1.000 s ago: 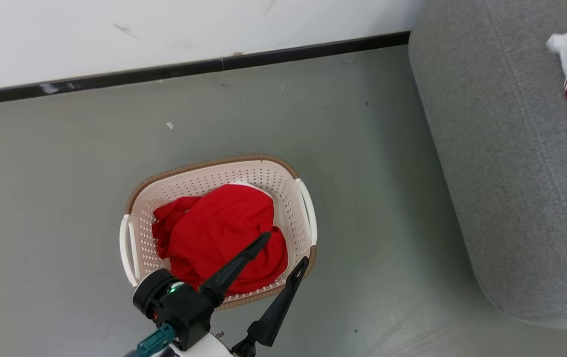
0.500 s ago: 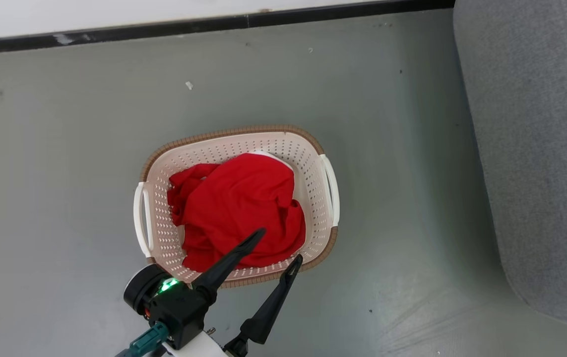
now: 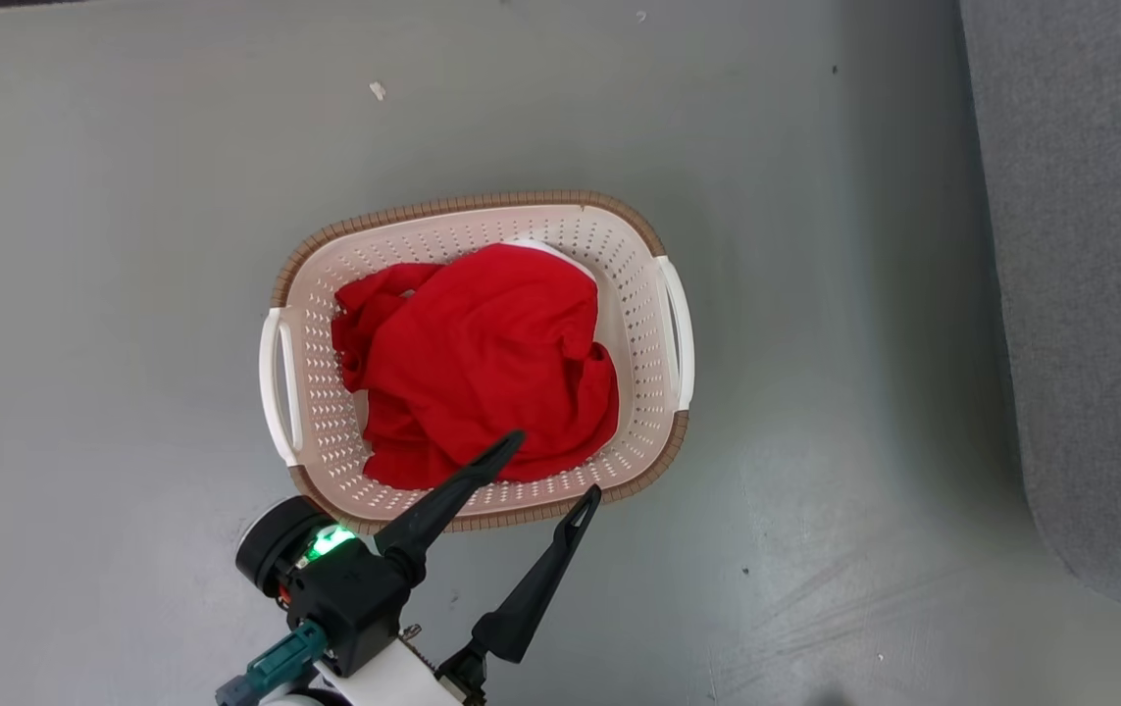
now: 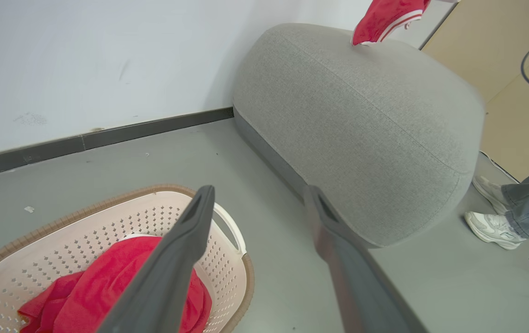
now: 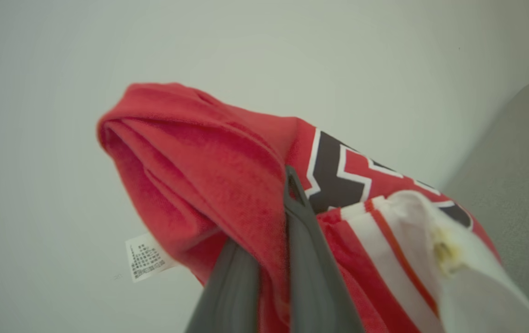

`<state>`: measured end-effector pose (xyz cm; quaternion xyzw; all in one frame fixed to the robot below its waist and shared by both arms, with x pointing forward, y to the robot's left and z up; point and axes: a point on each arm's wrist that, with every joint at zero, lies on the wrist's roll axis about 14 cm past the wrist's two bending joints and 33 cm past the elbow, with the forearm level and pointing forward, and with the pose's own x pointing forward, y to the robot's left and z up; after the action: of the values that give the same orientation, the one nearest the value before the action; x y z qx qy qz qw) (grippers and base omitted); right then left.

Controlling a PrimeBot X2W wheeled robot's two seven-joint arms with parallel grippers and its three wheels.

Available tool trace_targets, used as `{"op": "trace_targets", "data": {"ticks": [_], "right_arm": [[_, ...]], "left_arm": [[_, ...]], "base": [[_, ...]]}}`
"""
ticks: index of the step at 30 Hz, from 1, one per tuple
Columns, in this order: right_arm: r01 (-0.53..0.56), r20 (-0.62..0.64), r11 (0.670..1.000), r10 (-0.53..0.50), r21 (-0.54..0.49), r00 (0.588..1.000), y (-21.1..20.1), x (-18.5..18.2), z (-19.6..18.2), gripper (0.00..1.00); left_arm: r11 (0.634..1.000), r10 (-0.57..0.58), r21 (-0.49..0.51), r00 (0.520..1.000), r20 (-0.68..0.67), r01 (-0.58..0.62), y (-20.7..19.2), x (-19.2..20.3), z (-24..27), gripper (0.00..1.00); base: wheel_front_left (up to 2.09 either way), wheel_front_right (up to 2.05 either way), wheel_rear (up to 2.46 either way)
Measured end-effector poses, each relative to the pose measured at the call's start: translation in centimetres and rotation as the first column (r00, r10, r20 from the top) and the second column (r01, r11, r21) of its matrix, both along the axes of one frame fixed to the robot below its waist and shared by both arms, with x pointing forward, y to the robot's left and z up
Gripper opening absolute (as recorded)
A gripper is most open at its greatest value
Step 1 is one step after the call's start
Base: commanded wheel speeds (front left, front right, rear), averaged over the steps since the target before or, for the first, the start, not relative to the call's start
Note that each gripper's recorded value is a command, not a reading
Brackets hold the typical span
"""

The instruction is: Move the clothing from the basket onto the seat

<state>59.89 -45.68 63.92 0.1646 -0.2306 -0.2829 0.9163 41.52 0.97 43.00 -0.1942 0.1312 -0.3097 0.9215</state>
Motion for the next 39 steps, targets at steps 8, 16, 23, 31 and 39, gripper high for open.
{"op": "trace_targets", "data": {"ticks": [8,16,23,31,39], "right_arm": [[0.044,-0.054,0.999,-0.043,0.026,0.998,-1.2,0.5,-3.4,0.0],[0.076,-0.192,0.995,-0.086,-0.062,0.978,-2.1,0.4,-7.0,0.0],[0.092,-0.318,0.995,-0.096,-0.027,0.943,-2.0,-0.8,-13.9,0.0],[0.154,-0.374,0.988,-0.141,0.006,0.916,-2.7,-3.2,-18.8,0.13],[0.156,-0.374,0.988,-0.145,-0.001,0.916,-2.3,-3.7,-19.5,1.0]], "left_arm": [[1.0,-0.009,0.004,1.0,-0.023,0.009,0.1,0.8,-1.6,1.0],[1.0,-0.017,0.007,0.998,-0.054,0.018,0.1,1.4,-3.2,1.0],[1.0,-0.028,0.0,0.998,-0.064,0.028,-0.2,2.2,-4.3,1.0],[0.999,-0.034,0.002,0.997,-0.07,0.034,-0.3,2.9,-5.5,1.0],[0.998,-0.054,-0.015,0.998,-0.04,0.053,-1.1,3.8,-5.3,1.0]], "base": [[0.0,0.0,0.0],[0.0,0.0,0.0],[0.0,0.0,0.0],[0.0,0.0,0.0],[0.0,0.0,0.0]]}}
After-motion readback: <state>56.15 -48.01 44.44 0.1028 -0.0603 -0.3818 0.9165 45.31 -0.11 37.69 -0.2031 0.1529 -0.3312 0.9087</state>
